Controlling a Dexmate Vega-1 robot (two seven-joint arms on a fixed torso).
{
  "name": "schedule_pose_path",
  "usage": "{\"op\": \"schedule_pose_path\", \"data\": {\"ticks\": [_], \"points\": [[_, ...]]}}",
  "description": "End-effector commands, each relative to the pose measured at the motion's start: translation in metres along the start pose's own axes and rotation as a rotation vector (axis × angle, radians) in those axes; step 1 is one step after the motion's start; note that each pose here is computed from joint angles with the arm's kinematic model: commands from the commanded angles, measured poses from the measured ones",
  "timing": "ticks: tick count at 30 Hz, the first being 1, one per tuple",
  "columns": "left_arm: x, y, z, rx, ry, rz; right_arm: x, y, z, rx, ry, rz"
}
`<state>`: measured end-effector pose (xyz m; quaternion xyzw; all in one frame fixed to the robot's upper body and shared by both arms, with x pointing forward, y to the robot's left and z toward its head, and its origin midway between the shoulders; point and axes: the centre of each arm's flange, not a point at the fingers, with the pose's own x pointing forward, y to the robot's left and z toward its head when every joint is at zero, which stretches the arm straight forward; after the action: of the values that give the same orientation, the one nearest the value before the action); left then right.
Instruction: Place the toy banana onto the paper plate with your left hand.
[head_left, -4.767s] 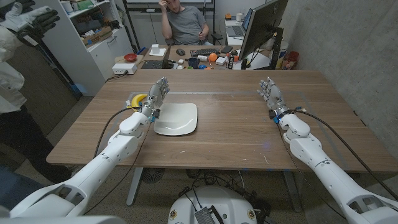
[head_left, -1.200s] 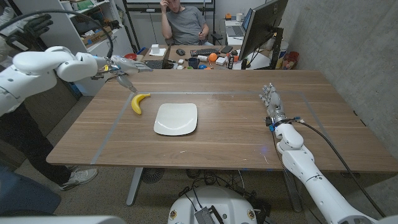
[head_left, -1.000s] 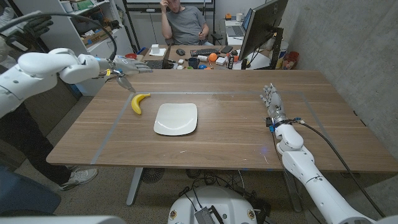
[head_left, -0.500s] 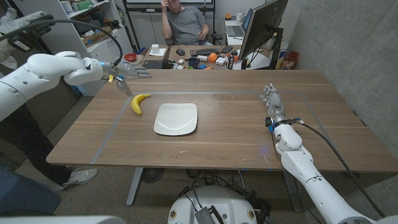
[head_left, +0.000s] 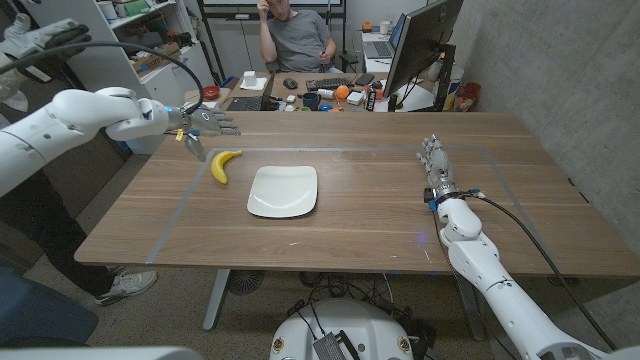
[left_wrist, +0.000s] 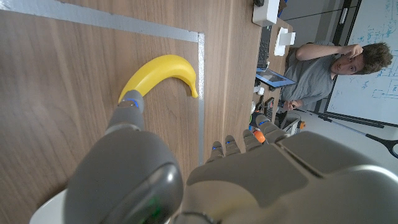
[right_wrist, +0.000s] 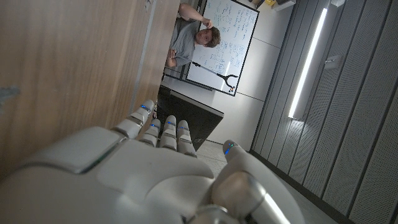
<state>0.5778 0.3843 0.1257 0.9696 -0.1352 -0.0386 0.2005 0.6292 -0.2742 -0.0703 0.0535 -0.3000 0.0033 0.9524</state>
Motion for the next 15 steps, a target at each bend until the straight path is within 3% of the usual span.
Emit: {"op": "schedule_pose_path", "data": {"ticks": [1,4,11,15], "points": [[0.018,-0.022,0.003,0.088,0.033,-0.043,0.003,0.001,-0.002,-0.009,0.004,0.0],[0.027,-0.029,0.003,0.05,0.023,-0.051,0.003,0.001,0.0,-0.017,0.002,0.001],[0.037,-0.031,0.014,0.06,-0.008,-0.043,0.003,0.0,0.0,-0.023,0.004,-0.004],[0.045,-0.036,0.023,0.12,0.002,-0.032,0.001,-0.002,0.0,-0.024,0.001,-0.008]]}}
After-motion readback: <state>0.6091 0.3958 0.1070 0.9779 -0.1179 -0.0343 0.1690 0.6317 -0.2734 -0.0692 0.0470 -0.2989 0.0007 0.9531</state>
